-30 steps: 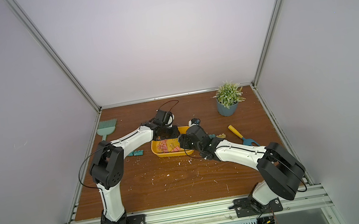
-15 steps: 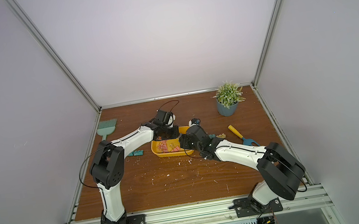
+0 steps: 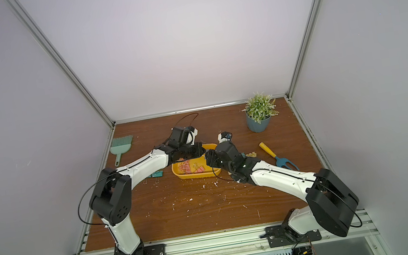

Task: Take out the binder clips from the storage box
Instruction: Pick up the binder clip from the storage box, then place the binder clip at the center of the board.

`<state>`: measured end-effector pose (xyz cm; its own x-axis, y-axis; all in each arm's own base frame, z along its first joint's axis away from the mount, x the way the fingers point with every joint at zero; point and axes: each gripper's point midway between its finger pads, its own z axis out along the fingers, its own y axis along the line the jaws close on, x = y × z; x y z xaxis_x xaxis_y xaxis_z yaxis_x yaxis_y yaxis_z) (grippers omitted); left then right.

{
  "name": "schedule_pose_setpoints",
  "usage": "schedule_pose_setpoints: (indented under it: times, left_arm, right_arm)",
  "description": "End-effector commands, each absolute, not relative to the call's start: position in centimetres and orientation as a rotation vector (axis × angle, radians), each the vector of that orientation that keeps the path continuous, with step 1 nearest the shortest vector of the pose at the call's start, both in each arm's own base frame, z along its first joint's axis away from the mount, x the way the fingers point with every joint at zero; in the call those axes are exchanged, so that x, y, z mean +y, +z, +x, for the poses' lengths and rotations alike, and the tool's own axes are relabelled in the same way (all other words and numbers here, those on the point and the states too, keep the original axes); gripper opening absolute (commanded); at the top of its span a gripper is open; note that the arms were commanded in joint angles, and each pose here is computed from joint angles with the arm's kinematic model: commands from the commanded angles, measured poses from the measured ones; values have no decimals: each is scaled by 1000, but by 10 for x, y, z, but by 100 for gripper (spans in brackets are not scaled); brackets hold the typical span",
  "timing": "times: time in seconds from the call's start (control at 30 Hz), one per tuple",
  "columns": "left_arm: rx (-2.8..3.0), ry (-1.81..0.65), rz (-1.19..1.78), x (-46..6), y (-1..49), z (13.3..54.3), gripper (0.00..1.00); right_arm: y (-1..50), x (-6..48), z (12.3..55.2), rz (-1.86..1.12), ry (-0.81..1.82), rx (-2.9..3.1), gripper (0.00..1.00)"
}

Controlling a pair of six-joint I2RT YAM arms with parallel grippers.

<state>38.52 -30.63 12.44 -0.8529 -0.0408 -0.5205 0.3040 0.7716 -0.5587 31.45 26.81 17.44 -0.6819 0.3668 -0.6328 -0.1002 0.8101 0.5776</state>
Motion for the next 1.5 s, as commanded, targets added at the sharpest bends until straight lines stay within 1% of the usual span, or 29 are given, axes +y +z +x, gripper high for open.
schedule_pose_setpoints:
  times: [0.0,0.2,0.33,0.5,0.63,0.87,0.97,1.2,1.47]
  left_arm:
    - [2239,-1005,99,-295,170,395,0]
    - [1979,-1144,-74,-250,220,387,0]
    - [1866,-1156,-225,-214,230,374,0]
    - [1799,-1151,-440,-166,218,362,0]
    - [1797,-1091,-583,-135,204,355,0]
    - [1667,-929,-1007,-67,178,325,0]
    - [1731,-841,-1095,-59,164,320,0]
    - [1832,-879,-1373,-69,132,315,0]
    - [1887,-882,-1556,-80,107,316,0]
  right_arm:
    - [190,260,317,242,765,2132,61]
    - [205,268,315,219,842,2096,61]
    - [215,281,313,188,875,2077,60]
    - [216,304,311,123,900,2092,60]
    - [203,322,311,93,906,2138,59]
    - [193,352,308,39,942,2191,59]
    - [191,360,307,24,945,2208,59]
    - [190,371,306,22,938,2226,59]
    - [195,373,307,20,924,2218,59]
